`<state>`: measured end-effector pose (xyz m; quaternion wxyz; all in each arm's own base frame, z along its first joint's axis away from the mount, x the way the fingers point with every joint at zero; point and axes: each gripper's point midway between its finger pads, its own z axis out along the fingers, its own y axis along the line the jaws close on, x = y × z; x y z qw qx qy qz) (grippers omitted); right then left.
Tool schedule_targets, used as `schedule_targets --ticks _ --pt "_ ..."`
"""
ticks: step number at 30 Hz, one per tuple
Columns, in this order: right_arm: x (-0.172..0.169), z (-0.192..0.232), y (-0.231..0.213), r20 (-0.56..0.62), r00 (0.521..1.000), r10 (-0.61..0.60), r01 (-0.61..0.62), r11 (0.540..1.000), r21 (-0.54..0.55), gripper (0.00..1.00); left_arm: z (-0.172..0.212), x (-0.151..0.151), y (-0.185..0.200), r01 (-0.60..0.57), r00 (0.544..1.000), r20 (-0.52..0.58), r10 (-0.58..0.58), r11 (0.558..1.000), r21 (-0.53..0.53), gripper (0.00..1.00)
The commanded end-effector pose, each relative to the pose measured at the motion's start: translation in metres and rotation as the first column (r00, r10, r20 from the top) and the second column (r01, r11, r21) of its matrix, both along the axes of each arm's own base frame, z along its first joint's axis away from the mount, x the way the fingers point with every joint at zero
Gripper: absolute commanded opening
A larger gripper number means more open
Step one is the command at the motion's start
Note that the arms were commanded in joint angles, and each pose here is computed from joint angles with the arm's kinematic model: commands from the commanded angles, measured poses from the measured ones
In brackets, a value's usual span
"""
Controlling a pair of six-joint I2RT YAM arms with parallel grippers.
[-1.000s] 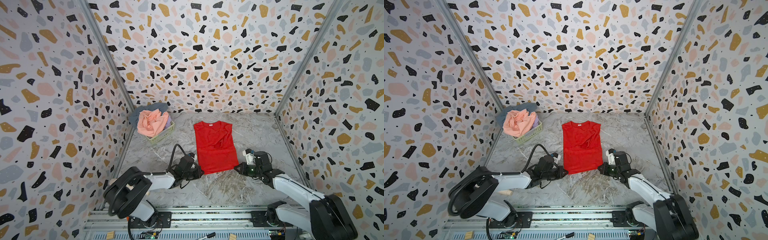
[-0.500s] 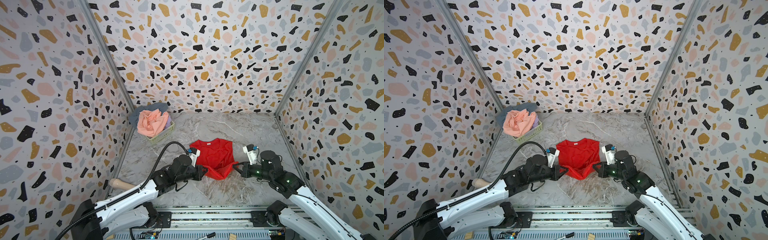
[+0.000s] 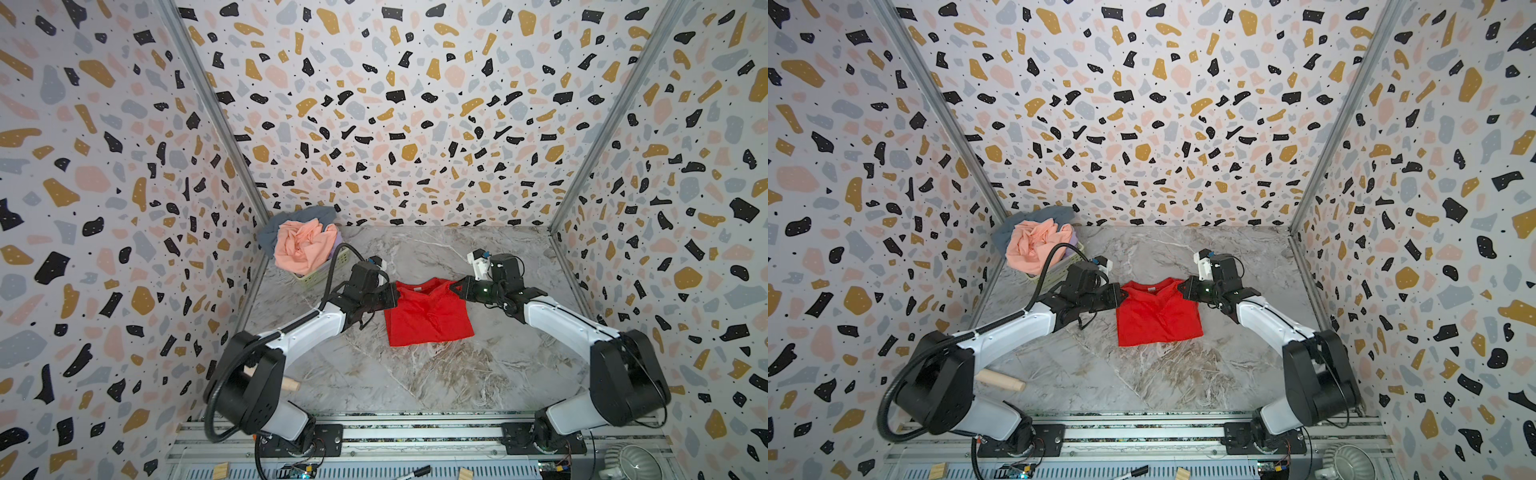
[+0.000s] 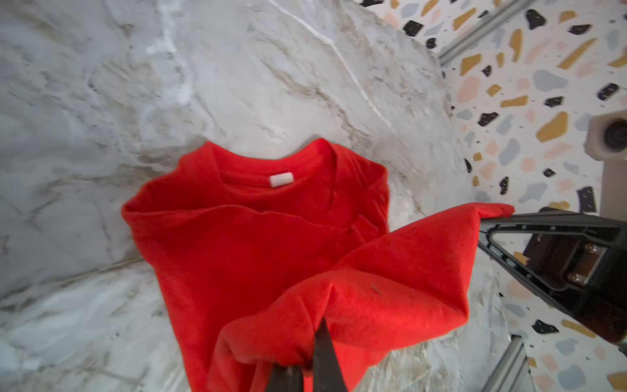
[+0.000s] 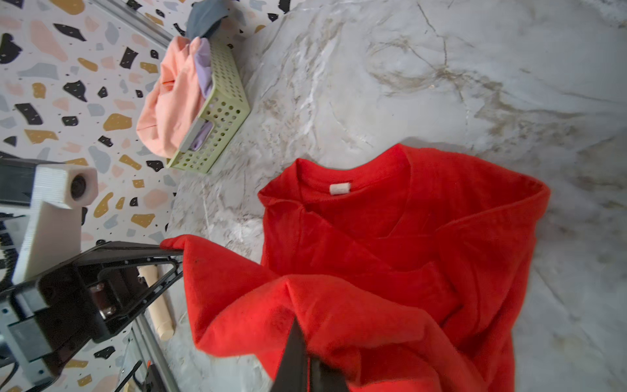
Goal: Fold and stack the t-shirts
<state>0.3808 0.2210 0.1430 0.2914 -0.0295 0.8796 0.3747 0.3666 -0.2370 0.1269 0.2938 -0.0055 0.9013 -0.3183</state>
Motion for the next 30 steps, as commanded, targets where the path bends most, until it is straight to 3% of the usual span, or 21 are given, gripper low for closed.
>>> schedule_targets --ticks 1,3,6,9,13,17,23,30 --pt "0.04 -0.001 0.002 0.074 0.997 0.004 -0.004 1.0 0.001 0.0 -0.003 0.038 0.001 -0.008 0.999 0.048 0.01 0.999 -0.038 0.17" --pt "0.06 -0.012 0.003 0.07 0.998 0.007 -0.009 1.0 0.023 0.1 -0.01 0.057 0.004 -0.02 0.998 0.058 0.023 0.999 -0.043 0.2" --pt "0.086 -0.021 0.0 0.066 0.998 -0.002 0.0 1.0 0.029 0.43 -0.017 0.084 0.001 0.009 0.999 0.05 -0.005 0.997 -0.072 0.35" --pt "0.095 -0.017 -0.002 0.084 0.996 0.003 -0.006 0.999 0.033 0.58 -0.022 0.101 0.01 -0.017 0.999 0.044 0.018 1.0 -0.025 0.49" --pt "0.085 -0.003 -0.009 0.128 0.992 0.0 -0.001 1.0 0.007 0.6 -0.008 0.102 0.022 -0.065 0.995 0.079 0.064 0.998 0.007 0.51" --pt "0.049 0.007 -0.014 0.119 0.993 -0.001 0.003 1.0 -0.019 0.6 0.001 0.08 0.03 -0.073 0.995 0.072 0.069 0.996 0.049 0.51" --pt "-0.019 0.005 -0.001 0.091 0.996 0.009 -0.007 1.0 -0.024 0.61 0.014 0.031 -0.018 0.1 0.991 0.089 -0.103 0.994 0.047 0.55" --pt "-0.051 -0.019 0.025 0.067 0.997 0.034 -0.031 0.999 -0.042 0.63 -0.026 0.013 -0.054 0.176 0.983 0.037 -0.177 0.983 0.047 0.57"
